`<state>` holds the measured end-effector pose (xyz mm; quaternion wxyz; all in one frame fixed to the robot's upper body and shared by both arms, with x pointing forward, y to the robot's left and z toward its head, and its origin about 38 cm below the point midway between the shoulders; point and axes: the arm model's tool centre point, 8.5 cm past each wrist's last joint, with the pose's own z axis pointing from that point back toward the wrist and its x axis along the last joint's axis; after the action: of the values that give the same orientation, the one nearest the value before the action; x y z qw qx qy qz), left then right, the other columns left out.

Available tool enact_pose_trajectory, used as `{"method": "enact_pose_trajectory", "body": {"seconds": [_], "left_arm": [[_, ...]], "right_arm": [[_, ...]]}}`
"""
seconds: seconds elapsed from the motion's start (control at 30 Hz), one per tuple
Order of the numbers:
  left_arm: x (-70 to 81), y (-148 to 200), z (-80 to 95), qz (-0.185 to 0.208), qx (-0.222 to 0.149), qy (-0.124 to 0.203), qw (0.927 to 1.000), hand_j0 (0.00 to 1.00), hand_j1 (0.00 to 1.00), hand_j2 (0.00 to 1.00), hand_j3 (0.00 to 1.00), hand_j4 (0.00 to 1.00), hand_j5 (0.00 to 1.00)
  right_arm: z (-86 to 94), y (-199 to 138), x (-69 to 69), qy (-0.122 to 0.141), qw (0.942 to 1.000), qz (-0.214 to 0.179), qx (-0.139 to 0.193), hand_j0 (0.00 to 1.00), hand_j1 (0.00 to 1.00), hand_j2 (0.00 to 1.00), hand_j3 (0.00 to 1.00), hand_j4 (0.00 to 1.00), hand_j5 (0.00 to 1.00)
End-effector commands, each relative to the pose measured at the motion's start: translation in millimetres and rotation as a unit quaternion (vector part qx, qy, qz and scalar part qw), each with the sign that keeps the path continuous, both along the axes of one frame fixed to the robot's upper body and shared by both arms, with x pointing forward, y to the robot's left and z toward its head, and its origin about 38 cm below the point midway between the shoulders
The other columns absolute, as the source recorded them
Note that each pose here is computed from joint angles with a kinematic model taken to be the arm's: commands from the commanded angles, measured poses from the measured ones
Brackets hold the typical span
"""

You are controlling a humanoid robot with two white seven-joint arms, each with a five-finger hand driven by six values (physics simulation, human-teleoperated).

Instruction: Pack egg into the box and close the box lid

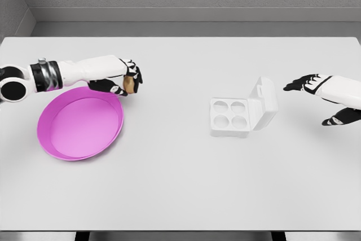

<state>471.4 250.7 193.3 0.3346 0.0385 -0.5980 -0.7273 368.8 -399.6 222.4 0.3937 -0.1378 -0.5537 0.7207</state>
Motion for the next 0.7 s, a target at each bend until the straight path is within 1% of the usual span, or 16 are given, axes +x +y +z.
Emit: {"method": "enact_pose_trajectory", "body": {"seconds": [0.0, 0.07, 0.13, 0.4, 0.67], "left_arm": [[2.1, -12.9, 0.0, -0.008, -0.009, 0.002, 0.9999, 0.38, 0.38, 0.38, 0.38, 0.38, 0.38], [2.7, -18.7, -0.2, -0.011, -0.014, 0.003, 0.9998, 0.38, 0.38, 0.38, 0.38, 0.38, 0.38], [7.6, -29.1, -2.3, -0.014, -0.017, 0.004, 0.9998, 0.38, 0.38, 0.38, 0.38, 0.38, 0.38], [6.5, -66.9, -3.4, -0.043, -0.040, 0.014, 0.9982, 0.38, 0.38, 0.38, 0.38, 0.38, 0.38], [5.6, -96.7, 0.1, -0.065, -0.059, 0.019, 0.9959, 0.38, 0.38, 0.38, 0.38, 0.38, 0.38]], "right_arm": [[0.7, -0.2, 0.1, 0.000, 1.0000, -0.001, 0.003, 1.00, 1.00, 1.00, 1.00, 1.00, 1.00], [0.3, 0.1, 0.1, 0.001, 1.0000, -0.001, 0.003, 1.00, 1.00, 1.00, 1.00, 1.00, 1.00], [0.6, -0.3, 0.0, 0.001, 1.0000, -0.001, 0.002, 1.00, 1.00, 1.00, 1.00, 1.00, 1.00], [-0.3, 0.0, -0.2, 0.002, 1.0000, -0.001, 0.003, 1.00, 1.00, 1.00, 1.00, 1.00, 1.00], [0.0, -0.3, -0.3, 0.002, 1.0000, -0.001, 0.002, 1.00, 1.00, 1.00, 1.00, 1.00, 1.00]]}}
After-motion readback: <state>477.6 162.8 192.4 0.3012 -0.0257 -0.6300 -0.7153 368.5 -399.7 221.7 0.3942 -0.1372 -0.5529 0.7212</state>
